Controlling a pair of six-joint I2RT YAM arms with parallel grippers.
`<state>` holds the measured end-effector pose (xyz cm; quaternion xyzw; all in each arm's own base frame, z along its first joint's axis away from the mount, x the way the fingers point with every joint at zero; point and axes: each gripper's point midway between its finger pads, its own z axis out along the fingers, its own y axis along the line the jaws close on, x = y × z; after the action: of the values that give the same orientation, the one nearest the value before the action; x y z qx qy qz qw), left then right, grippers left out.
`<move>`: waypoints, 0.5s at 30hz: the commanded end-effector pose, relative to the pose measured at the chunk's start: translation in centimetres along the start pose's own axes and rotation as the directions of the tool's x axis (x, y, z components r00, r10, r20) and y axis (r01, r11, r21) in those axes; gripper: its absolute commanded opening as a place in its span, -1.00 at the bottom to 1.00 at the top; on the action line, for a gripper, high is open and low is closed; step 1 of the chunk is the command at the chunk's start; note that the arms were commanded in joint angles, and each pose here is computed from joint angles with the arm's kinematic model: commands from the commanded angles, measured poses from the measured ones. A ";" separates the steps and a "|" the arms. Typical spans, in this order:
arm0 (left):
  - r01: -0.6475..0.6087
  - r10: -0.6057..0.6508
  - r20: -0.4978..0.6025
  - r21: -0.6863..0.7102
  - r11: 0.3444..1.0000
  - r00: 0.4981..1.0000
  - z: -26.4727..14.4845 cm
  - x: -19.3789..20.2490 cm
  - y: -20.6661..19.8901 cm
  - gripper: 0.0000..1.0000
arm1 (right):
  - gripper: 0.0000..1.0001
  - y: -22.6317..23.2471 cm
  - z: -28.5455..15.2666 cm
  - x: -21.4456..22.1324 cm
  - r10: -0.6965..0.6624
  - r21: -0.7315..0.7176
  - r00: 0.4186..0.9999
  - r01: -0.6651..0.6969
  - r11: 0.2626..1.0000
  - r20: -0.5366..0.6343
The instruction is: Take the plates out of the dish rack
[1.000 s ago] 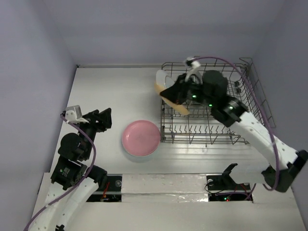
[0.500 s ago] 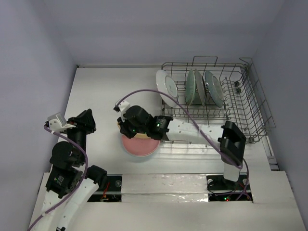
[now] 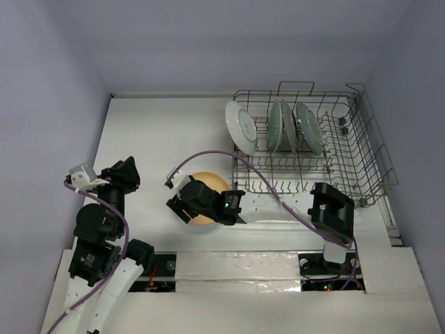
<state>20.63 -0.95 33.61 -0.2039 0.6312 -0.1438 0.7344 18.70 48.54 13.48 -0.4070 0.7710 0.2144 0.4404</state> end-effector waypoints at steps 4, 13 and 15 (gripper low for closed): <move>0.007 -0.007 0.009 0.042 0.999 1.000 0.2 -0.2 -0.8 -0.29 | 0.36 -3.7 -5.2 -6.6 0.078 0.135 0.974 -0.108 0.985 0.213; -0.002 0.003 -0.015 0.073 0.997 1.000 0.5 0.4 -1.5 -0.25 | -0.88 -18.4 -10.1 -11.1 0.177 0.479 0.925 -0.330 0.813 0.336; -0.003 0.004 -0.016 0.079 0.997 1.000 0.4 0.4 -1.6 -0.22 | -0.12 -22.0 -10.4 -11.6 0.179 0.561 0.930 -0.338 0.756 0.320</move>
<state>20.74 -2.03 33.54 -0.1818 0.6384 -0.1618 0.7302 30.98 37.17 28.87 -0.1549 0.7721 0.1416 0.5998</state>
